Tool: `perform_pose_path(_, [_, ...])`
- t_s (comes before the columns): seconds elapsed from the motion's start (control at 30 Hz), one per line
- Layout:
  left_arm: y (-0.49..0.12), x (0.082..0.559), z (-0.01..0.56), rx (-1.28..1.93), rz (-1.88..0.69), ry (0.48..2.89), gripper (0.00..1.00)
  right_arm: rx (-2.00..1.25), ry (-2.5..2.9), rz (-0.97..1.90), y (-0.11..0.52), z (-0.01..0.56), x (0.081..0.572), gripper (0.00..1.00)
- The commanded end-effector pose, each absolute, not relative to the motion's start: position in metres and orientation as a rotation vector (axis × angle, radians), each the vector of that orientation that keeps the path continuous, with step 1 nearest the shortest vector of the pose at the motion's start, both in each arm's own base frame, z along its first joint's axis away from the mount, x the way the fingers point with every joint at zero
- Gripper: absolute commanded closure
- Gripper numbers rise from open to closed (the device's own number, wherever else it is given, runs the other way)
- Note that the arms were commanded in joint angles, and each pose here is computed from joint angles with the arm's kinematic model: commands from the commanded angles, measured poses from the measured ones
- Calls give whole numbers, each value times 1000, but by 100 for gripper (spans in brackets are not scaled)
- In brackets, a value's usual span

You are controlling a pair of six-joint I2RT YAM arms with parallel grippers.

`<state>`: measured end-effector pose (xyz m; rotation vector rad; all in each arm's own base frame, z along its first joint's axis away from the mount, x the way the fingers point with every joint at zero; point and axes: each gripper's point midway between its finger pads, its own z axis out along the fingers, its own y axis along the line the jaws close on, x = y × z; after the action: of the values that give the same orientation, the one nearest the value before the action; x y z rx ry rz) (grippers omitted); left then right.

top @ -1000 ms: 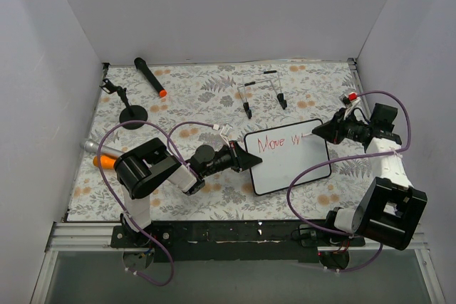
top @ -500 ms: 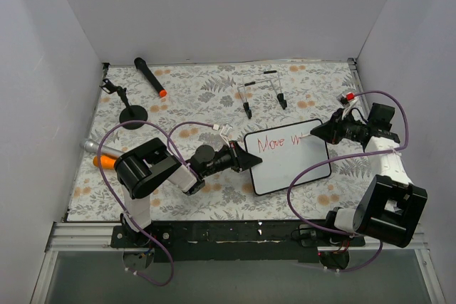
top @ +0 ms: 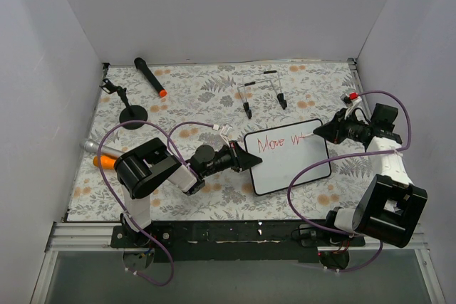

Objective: Write a sentence on the whiteboard

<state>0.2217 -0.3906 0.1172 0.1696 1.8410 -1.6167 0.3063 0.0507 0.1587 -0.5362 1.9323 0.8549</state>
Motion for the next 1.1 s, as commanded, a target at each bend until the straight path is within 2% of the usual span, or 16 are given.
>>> perform_pose_path(0.0, [-394, 219, 131, 238, -1627, 1763, 100, -587, 1884, 791, 45, 173, 316, 99])
perform_pose_path(0.57, [-395, 219, 133, 244, -1632, 1757, 100, -657, 1934, 869, 55, 160, 287, 99])
perform_pose_path(1.07, [-394, 217, 133, 245, -1640, 1754, 100, -633, 1882, 782, 40, 190, 321, 99])
